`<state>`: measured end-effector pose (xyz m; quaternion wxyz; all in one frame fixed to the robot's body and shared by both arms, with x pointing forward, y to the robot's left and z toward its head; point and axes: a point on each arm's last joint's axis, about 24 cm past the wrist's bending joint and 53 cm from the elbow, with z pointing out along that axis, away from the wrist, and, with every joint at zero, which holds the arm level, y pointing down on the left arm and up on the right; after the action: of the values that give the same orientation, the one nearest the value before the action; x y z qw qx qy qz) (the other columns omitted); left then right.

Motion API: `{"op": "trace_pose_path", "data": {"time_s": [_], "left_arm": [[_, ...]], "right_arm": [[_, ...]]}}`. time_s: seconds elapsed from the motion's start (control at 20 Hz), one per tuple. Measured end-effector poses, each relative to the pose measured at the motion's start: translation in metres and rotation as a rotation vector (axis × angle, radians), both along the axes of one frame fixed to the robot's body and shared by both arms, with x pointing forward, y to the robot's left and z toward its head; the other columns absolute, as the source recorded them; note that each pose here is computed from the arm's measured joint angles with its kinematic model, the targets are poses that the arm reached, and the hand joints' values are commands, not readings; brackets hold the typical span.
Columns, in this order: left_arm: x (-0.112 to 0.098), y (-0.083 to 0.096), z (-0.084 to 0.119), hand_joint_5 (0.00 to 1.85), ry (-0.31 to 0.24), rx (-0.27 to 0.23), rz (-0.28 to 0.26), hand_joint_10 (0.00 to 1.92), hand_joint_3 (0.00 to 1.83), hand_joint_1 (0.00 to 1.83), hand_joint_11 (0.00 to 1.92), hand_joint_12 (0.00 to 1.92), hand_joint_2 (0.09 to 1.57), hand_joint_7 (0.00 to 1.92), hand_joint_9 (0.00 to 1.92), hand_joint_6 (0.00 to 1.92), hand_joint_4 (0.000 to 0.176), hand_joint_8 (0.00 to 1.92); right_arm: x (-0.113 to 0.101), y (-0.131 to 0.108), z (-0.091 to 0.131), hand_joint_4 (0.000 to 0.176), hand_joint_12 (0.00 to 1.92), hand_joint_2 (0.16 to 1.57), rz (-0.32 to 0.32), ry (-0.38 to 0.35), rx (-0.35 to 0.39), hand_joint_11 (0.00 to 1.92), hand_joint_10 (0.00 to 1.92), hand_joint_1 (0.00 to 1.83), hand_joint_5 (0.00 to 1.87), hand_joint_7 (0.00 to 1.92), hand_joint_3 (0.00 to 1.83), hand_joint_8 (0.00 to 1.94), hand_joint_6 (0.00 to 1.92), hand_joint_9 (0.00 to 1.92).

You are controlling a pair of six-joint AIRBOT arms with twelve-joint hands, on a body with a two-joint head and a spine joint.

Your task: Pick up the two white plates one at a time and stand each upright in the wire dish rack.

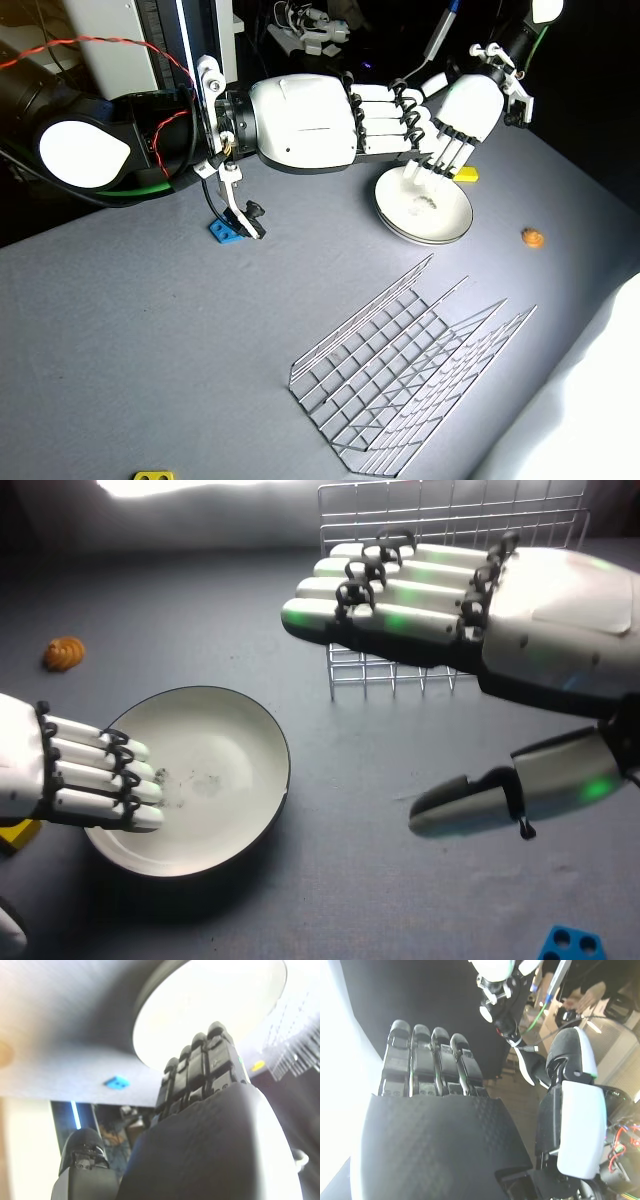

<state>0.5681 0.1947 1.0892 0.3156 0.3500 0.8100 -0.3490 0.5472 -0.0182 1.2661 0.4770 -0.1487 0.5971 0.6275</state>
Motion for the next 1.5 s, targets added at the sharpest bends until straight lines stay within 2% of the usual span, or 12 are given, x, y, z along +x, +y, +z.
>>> {"op": "trace_pose_path", "data": {"time_s": [0.4,0.55,0.65,0.75,0.85,0.95,1.15,1.25,1.5], "left_arm": [[0.006,0.007,-0.008,0.00,0.007,0.018,0.017,0.00,0.00,0.00,0.00,0.00,1.04,0.00,0.00,0.00,0.000,0.00],[0.010,0.017,-0.011,0.00,0.005,0.039,0.028,0.00,0.00,0.00,0.00,0.00,1.04,0.00,0.00,0.00,0.000,0.00],[0.012,0.017,-0.015,0.00,0.009,0.041,0.035,0.00,0.00,0.00,0.00,0.00,1.03,0.00,0.00,0.00,0.000,0.00],[0.010,0.017,-0.017,0.00,0.014,0.048,0.028,0.00,0.00,0.00,0.00,0.00,1.03,0.00,0.00,0.00,0.000,0.00],[0.009,0.017,-0.019,0.00,0.017,0.048,0.027,0.00,0.00,0.00,0.00,0.00,1.04,0.00,0.00,0.00,0.000,0.00],[0.010,0.018,-0.019,0.00,0.019,0.050,0.028,0.00,0.00,0.00,0.00,0.00,1.03,0.00,0.00,0.00,0.000,0.00],[0.012,0.018,-0.022,0.00,0.019,0.053,0.031,0.00,0.00,0.00,0.00,0.00,1.02,0.00,0.00,0.00,0.000,0.00],[0.011,0.017,-0.024,0.00,0.019,0.057,0.028,0.00,0.00,0.00,0.00,0.00,1.03,0.00,0.00,0.00,0.000,0.00],[0.010,0.014,-0.026,0.00,0.021,0.054,0.024,0.00,0.00,0.00,0.00,0.00,1.02,0.00,0.00,0.00,0.000,0.00]], "right_arm": [[-0.004,0.010,-0.008,0.000,0.00,1.05,0.014,-0.023,-0.023,0.00,0.00,0.44,0.00,0.00,0.00,0.00,0.00,0.00],[-0.003,0.009,-0.008,0.000,0.00,1.05,0.011,-0.014,-0.010,0.00,0.00,0.42,0.00,0.00,0.01,0.00,0.00,0.00],[-0.001,0.008,-0.012,0.000,0.00,1.05,0.004,-0.019,-0.025,0.00,0.00,0.40,0.00,0.00,0.00,0.00,0.00,0.00],[-0.002,0.010,-0.014,0.000,0.00,1.05,0.006,-0.026,-0.034,0.00,0.00,0.46,0.00,0.00,0.00,0.00,0.00,0.00],[-0.002,0.010,-0.014,0.000,0.00,1.06,0.007,-0.030,-0.033,0.00,0.00,0.39,0.00,0.00,0.01,0.00,0.00,0.00],[-0.003,0.010,-0.015,0.000,0.00,1.05,0.007,-0.030,-0.036,0.00,0.00,0.42,0.00,0.00,0.00,0.00,0.00,0.00],[-0.008,0.012,-0.019,0.000,0.00,1.04,0.026,-0.050,-0.056,0.00,0.00,0.46,0.00,0.00,0.00,0.00,0.00,0.00],[-0.010,0.016,-0.021,0.000,0.01,1.05,0.043,-0.068,-0.058,0.02,0.00,0.42,0.00,0.00,0.00,0.00,0.00,0.00],[-0.025,0.023,-0.022,0.000,0.00,1.05,0.123,-0.083,-0.057,0.00,0.00,0.44,0.00,0.00,0.00,0.00,0.00,0.00]]}}
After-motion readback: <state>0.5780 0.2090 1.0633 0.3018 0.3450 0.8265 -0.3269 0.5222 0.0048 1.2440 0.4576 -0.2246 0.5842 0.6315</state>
